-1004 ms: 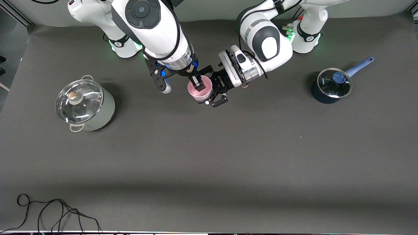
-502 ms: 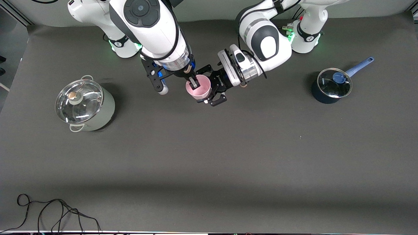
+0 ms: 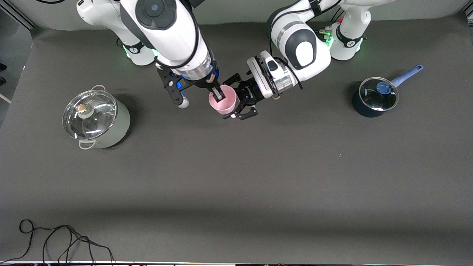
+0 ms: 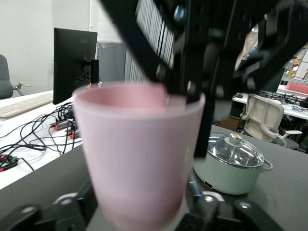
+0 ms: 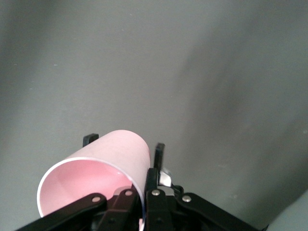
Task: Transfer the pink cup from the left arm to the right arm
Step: 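Close the right gripper on the cup rim and open the left gripper, then carry the cup with the right gripper while the left gripper withdraws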
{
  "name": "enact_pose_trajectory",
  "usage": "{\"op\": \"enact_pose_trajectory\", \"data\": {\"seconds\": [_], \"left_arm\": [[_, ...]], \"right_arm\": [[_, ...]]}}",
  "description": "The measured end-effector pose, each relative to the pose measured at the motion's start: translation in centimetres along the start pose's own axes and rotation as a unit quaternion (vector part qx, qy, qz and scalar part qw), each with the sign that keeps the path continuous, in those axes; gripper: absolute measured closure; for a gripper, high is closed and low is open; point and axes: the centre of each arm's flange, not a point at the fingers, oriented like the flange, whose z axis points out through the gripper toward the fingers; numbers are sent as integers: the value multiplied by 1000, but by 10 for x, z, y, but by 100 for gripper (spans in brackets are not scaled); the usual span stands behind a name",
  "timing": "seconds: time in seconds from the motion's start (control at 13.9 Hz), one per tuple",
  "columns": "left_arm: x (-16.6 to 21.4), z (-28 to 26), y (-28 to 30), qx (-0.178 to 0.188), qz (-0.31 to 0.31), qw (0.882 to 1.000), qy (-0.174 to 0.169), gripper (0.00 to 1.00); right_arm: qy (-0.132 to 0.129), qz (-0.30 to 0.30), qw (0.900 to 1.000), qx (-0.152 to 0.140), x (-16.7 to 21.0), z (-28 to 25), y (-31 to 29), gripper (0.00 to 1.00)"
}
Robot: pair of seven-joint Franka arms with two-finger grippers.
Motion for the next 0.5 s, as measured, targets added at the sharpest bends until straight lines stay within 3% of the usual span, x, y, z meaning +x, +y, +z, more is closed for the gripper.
{"op": "enact_pose_trajectory", "data": {"seconds": [0.07,0.14,0.5], "left_arm": [[-2,0,-2,1,-2,1000,-1,5],[-3,0,-4,2,-4,1000,-2,3],[-31,-6,-42,27,-29,999,-17,1]], "right_arm": [[1,-10,1000,2,8,-8,2,96],[1,-24,1000,2,16,-17,5,96],[5,-164,986,-10,83,-73,35,96]]}}
